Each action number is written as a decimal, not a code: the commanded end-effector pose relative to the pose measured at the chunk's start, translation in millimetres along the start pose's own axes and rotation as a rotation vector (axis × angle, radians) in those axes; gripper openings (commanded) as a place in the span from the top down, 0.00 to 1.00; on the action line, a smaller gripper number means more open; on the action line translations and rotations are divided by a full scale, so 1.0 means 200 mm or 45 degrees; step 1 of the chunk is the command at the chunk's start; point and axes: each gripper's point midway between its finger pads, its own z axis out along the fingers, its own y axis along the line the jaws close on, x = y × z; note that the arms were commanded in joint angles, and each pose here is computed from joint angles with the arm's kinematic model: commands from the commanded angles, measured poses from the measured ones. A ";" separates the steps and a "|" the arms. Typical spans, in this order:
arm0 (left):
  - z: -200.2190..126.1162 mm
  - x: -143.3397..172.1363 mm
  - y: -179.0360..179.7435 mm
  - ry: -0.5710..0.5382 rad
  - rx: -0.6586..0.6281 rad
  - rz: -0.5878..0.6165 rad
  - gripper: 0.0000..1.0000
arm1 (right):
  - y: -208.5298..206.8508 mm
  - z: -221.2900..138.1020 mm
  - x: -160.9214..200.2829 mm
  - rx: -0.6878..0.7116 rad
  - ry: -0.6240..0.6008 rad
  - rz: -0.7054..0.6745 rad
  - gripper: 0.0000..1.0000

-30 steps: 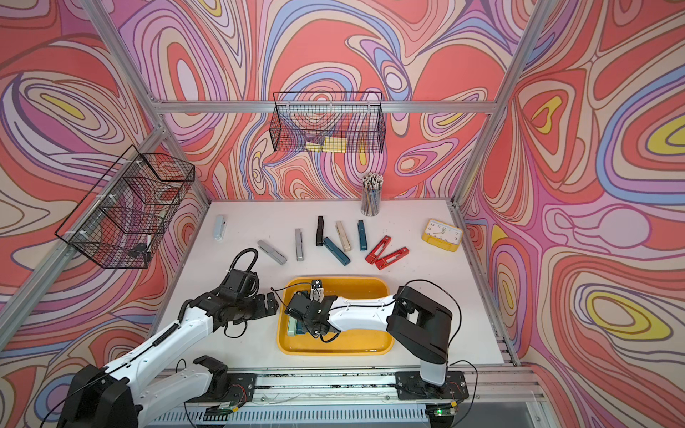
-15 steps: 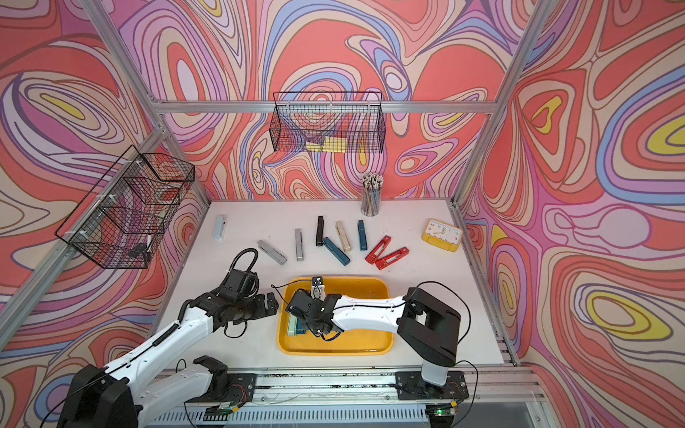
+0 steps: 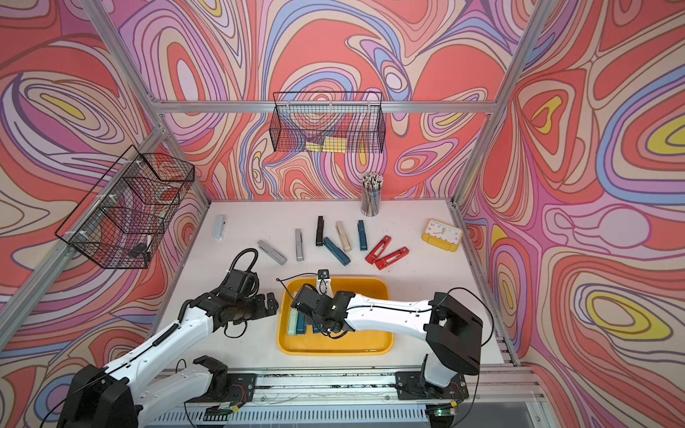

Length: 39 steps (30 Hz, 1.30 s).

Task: Put the pruning pliers into the storage box
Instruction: Place the pruning pliers in the storage box.

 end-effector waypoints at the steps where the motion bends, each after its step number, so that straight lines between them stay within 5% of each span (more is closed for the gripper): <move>1: -0.01 0.01 0.00 0.006 -0.009 0.022 0.02 | -0.11 0.04 0.01 0.072 0.000 -0.006 1.00; 14: -0.01 0.01 0.01 0.008 -0.014 0.021 0.02 | -0.12 0.24 0.06 0.038 0.072 -0.028 1.00; 39: 0.00 0.02 0.01 0.012 -0.012 0.023 0.02 | 0.01 0.30 0.05 -0.084 0.104 -0.059 1.00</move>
